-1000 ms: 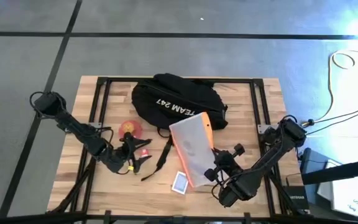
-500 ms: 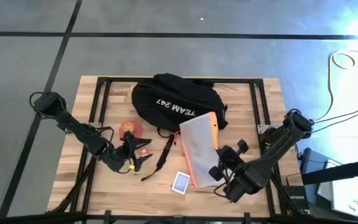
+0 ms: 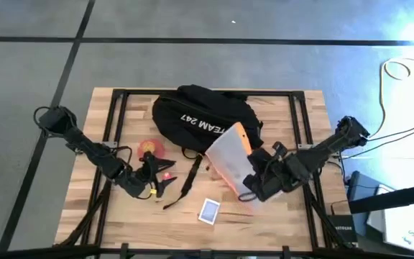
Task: Unpack backpack
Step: Remove the colored items from the transparent white zip bag
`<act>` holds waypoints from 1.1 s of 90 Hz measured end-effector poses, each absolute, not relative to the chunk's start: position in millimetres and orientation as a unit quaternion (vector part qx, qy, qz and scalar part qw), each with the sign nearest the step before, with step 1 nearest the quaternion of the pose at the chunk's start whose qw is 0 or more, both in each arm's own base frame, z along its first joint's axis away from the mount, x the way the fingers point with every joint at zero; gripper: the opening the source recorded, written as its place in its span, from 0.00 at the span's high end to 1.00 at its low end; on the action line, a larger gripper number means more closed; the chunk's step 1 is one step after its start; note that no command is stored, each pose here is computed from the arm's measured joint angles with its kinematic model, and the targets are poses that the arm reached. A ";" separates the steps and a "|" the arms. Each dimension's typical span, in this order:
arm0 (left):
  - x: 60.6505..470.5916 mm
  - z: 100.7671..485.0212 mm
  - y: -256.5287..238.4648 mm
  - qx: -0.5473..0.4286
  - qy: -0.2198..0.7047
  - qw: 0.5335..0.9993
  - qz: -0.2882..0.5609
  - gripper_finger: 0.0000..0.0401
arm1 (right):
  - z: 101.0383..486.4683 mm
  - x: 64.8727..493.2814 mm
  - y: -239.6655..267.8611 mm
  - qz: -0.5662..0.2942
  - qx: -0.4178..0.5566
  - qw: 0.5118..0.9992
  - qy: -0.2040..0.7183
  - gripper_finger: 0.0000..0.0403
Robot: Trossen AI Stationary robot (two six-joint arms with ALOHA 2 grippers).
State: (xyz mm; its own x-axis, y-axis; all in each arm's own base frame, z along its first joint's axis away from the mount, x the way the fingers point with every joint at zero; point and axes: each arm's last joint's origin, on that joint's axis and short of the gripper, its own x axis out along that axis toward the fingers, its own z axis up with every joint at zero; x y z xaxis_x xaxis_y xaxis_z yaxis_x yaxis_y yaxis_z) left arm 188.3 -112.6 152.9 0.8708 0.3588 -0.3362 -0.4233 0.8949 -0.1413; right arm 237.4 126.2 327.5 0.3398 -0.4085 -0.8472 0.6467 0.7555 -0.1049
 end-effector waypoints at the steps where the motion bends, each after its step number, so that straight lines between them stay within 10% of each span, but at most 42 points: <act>1: 188.3 152.9 -112.6 -0.106 0.153 0.961 0.203 0.09 | 327.8 237.7 125.1 -0.328 0.126 0.809 0.472 1.00; 35: 188.3 152.9 -112.6 -0.105 0.153 0.962 0.203 0.09 | 352.2 259.7 131.8 -0.153 0.152 0.858 0.466 1.00; 99: 197.5 155.4 -117.5 -0.097 0.118 0.969 0.194 0.09 | 385.5 250.2 119.9 -0.218 0.097 0.879 0.413 1.00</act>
